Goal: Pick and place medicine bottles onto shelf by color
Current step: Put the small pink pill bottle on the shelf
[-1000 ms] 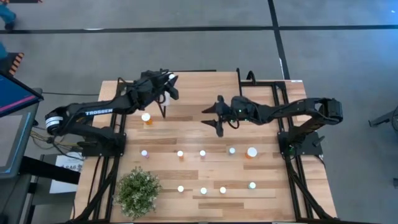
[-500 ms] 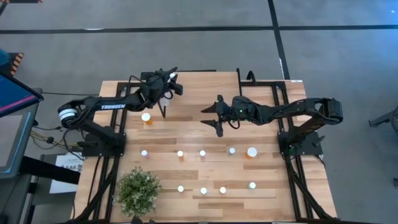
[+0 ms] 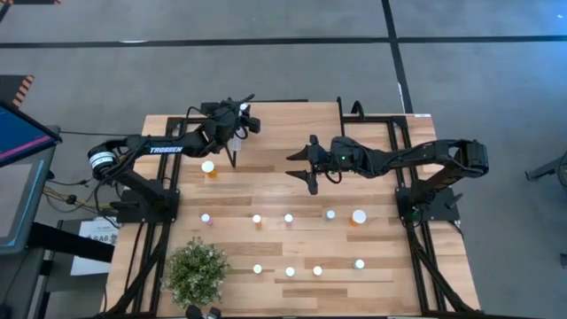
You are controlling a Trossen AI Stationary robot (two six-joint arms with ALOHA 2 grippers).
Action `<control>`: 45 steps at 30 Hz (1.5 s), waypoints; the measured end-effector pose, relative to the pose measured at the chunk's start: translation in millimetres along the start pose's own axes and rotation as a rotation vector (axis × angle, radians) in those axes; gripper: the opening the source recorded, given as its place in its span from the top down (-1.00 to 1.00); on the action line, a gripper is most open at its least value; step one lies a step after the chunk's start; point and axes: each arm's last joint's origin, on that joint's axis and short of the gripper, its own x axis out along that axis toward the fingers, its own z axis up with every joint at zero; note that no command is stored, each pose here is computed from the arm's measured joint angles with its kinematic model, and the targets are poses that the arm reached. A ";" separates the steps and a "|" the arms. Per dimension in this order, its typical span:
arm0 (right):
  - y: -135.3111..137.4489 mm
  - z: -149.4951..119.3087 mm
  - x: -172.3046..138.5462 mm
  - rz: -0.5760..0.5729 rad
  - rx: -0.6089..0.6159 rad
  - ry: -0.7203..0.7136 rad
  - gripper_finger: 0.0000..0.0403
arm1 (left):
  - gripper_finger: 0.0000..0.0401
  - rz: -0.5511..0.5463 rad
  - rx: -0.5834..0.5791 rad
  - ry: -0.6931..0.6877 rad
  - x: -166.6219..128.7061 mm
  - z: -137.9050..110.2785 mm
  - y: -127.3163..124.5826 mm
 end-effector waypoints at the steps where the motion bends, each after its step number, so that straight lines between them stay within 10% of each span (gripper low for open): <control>1: 0.0 0.0 0.0 0.000 0.000 0.000 -0.24 | 0.45 0.002 0.000 0.000 0.4 0.1 0.7; 45: 0.7 -0.1 0.1 0.002 0.004 0.001 -0.24 | 0.34 -0.012 0.056 0.050 -10.5 1.1 -0.1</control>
